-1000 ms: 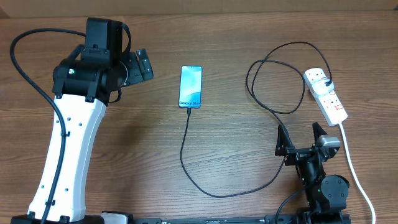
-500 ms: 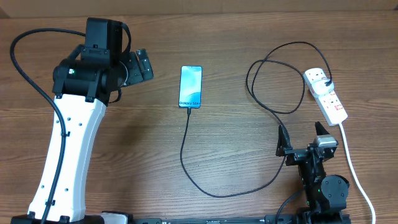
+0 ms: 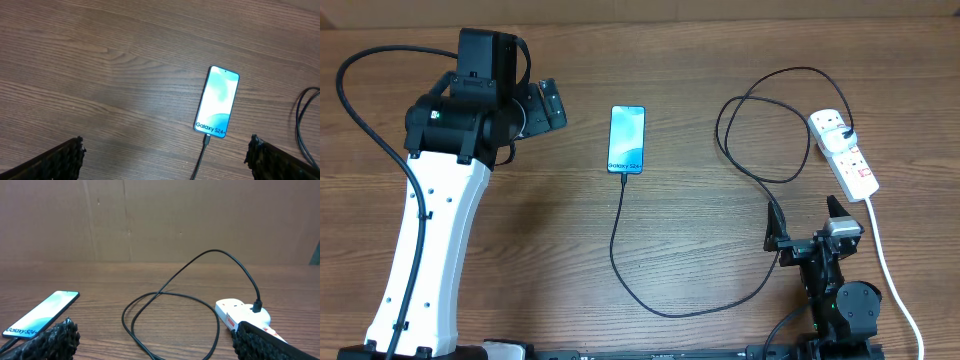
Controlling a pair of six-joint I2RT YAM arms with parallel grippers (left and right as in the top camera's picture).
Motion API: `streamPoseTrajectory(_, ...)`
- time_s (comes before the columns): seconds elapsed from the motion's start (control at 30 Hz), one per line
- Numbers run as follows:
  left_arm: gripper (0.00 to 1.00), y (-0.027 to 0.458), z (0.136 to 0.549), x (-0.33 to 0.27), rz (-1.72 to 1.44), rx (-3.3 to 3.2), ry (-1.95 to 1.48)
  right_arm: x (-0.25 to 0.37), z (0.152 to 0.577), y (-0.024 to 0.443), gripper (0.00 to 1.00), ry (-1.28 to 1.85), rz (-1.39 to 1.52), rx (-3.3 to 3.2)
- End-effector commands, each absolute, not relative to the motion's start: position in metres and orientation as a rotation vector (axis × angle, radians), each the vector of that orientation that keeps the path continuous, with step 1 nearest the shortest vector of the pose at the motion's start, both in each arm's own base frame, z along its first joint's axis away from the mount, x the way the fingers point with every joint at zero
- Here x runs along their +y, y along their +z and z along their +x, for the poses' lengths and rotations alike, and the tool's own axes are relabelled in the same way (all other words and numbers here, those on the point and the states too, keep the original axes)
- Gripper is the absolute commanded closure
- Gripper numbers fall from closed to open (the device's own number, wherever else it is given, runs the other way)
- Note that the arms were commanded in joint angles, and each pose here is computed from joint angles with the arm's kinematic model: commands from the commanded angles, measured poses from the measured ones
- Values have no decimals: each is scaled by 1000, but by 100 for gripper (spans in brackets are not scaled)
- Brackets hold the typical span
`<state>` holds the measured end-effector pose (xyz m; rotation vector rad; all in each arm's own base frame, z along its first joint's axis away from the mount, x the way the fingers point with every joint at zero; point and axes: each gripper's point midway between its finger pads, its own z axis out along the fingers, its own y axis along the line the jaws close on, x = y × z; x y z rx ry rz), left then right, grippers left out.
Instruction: Plug charger to phone and switch on socket
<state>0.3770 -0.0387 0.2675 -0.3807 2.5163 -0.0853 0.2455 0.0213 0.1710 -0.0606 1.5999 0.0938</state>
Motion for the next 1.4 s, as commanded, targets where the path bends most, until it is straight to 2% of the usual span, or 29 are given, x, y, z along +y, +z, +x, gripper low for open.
streamPoseTrajectory(0.0, 0, 266, 377, -41, -359, 2521, -87, 21, 246, 170, 0, 85, -60, 1594)
streamPoseTrajectory(0.63, 1, 266, 376, -41, -358, 2523, -86, 20, 246, 170, 0, 85, -60, 1594)
streamPoseTrajectory(0.9, 0, 246, 344, -36, -329, 2681, -16, 20, 246, 170, 0, 85, -60, 1594)
streamPoseTrajectory(1.2, 0, 261, 330, -43, -152, 2616, -79, 21, 246, 170, 0, 85, -60, 1594)
streamPoseTrajectory(1.37, 0, 247, 309, -39, -147, 2541, -119, 21, 246, 170, 0, 85, -60, 1594)
